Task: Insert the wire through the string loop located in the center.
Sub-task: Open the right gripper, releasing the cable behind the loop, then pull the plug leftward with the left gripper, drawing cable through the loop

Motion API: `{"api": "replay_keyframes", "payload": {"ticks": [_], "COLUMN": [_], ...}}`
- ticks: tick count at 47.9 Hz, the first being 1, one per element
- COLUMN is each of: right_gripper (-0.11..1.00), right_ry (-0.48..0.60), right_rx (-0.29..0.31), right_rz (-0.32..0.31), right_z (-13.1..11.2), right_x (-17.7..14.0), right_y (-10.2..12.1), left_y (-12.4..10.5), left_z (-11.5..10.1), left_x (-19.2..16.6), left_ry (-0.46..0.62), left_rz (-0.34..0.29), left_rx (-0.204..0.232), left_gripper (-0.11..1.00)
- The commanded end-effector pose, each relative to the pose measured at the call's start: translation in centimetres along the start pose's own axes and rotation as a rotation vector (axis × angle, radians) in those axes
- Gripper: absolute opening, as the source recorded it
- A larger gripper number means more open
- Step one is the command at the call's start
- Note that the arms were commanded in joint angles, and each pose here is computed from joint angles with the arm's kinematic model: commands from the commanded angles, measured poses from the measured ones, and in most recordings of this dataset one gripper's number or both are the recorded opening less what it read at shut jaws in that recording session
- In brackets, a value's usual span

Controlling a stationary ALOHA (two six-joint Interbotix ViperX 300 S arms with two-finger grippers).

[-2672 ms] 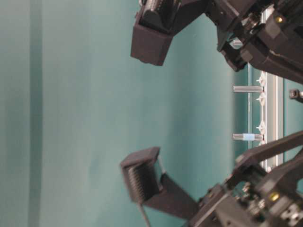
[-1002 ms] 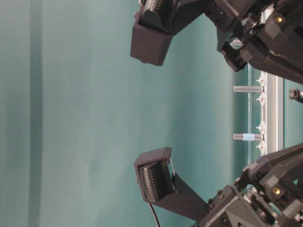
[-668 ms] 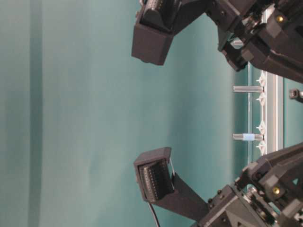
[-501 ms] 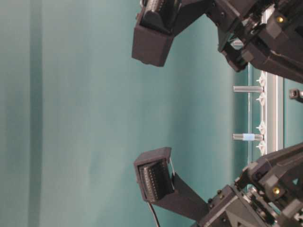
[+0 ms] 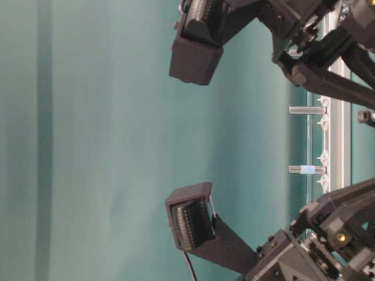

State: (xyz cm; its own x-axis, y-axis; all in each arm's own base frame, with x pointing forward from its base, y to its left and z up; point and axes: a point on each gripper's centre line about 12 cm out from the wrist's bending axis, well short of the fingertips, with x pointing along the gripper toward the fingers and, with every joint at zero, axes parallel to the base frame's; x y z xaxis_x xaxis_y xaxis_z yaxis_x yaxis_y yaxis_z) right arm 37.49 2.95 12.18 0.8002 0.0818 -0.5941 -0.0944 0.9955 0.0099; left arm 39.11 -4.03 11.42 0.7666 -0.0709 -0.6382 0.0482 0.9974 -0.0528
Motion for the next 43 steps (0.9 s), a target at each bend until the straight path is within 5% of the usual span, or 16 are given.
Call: {"api": "replay_keyframes", "payload": {"ticks": [1,22,43], "right_gripper": [0.71,0.71,0.71], "right_ry": [-0.052,-0.023,-0.030], "right_rx": [0.000,0.002,0.001], "right_rz": [0.000,-0.009,-0.008], "right_z": [1.7,1.2,0.8], "right_x": [-1.0,-3.2,-4.6], "right_y": [0.0,-0.1,0.0], "left_y": [-0.1,0.0,0.2], "left_z": [1.6,1.1,-2.1], "left_x": [-0.9,-4.1,-8.2], "left_ry": [-0.052,-0.029,0.043], "left_rz": [-0.003,-0.005,-0.004], "left_rx": [0.000,-0.003,-0.029], "left_gripper": [0.20,0.20,0.20]}}
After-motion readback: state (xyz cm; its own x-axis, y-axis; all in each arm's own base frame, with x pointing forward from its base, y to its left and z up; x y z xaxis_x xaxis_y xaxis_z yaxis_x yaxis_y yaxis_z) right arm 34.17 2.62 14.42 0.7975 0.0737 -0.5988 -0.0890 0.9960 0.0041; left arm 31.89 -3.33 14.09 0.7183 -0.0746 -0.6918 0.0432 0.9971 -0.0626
